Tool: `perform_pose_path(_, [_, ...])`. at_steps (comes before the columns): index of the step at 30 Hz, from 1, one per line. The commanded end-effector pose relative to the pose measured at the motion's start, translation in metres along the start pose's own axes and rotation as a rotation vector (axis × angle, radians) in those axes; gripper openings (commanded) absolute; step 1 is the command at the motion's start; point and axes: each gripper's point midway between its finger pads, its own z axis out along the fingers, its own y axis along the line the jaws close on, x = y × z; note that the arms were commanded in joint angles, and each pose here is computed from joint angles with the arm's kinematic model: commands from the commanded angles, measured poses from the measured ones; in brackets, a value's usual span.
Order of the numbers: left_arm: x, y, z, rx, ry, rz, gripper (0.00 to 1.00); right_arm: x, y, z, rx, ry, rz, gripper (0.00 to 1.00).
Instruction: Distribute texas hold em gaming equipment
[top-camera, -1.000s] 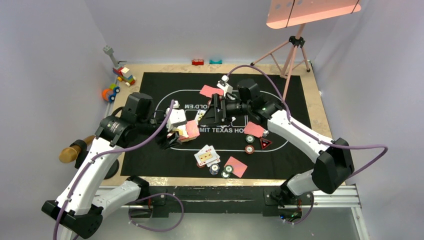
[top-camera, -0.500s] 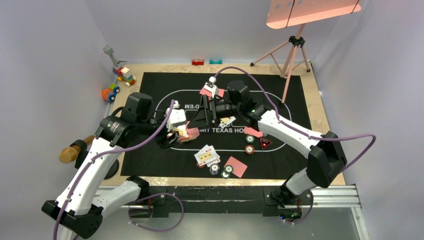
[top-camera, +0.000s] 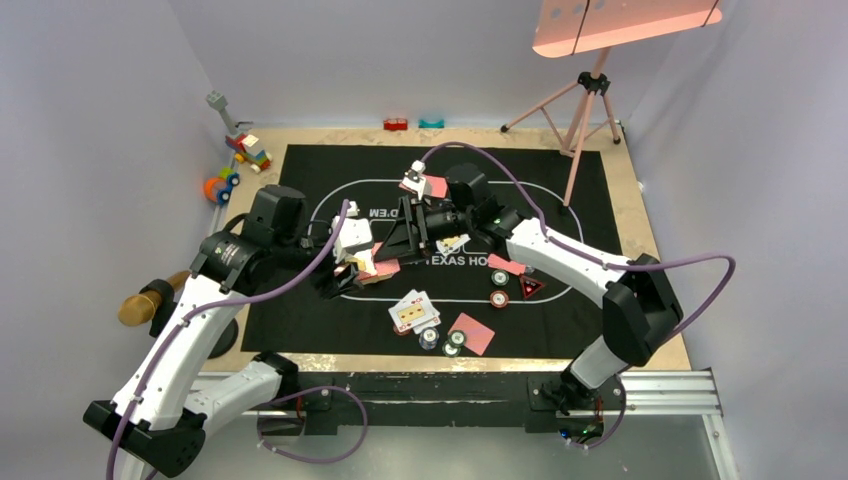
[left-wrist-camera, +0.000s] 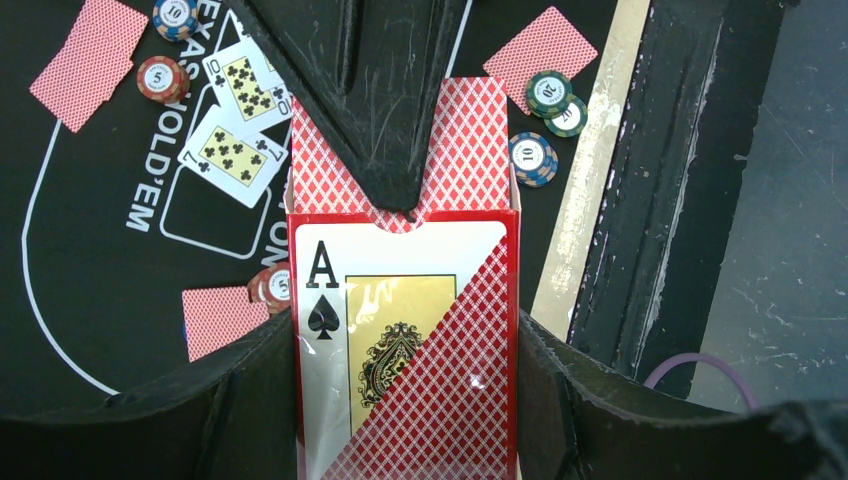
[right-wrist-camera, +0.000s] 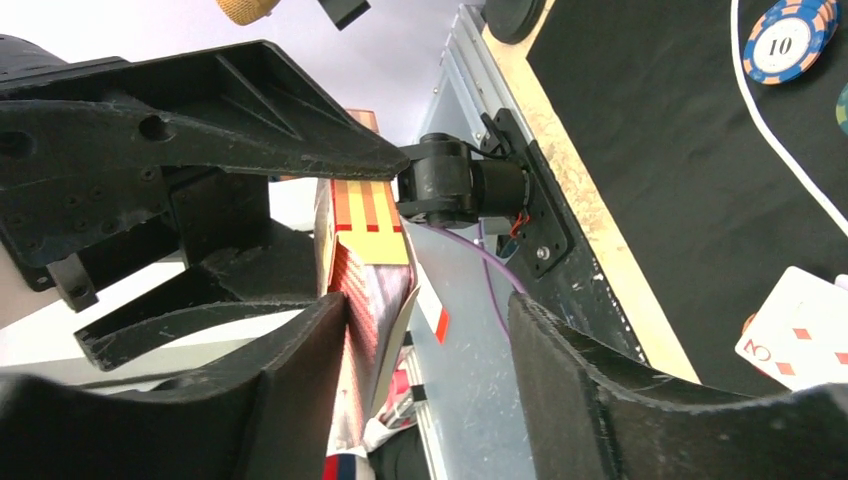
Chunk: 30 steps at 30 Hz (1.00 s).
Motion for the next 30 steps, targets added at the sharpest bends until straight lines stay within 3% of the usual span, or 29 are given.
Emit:
perform_pose_path(1, [-0.018,0.006,-0.004,-0.021,-0.061,0.034,0.0,-0.002,0.016,-0.019,-0.04,-0.021,-0.034,0.58])
perform_pose_path(12, [-0.022,0.008,-0.004,-0.017,-0.064,0.034,0.0,0.005,0.012,-0.039,-0.022,-0.037,-0.029,0.38])
perform_pose_path(18, [-0.021,0.008,-0.004,-0.019,-0.061,0.035,0.0,-0.005,0.019,-0.061,-0.031,-0.08,-0.036,0.05])
perform_pose_path(30, [-0.019,0.006,-0.006,-0.019,-0.056,0.039,0.0,-0.032,0.003,-0.113,0.041,-0.205,-0.047,0.0])
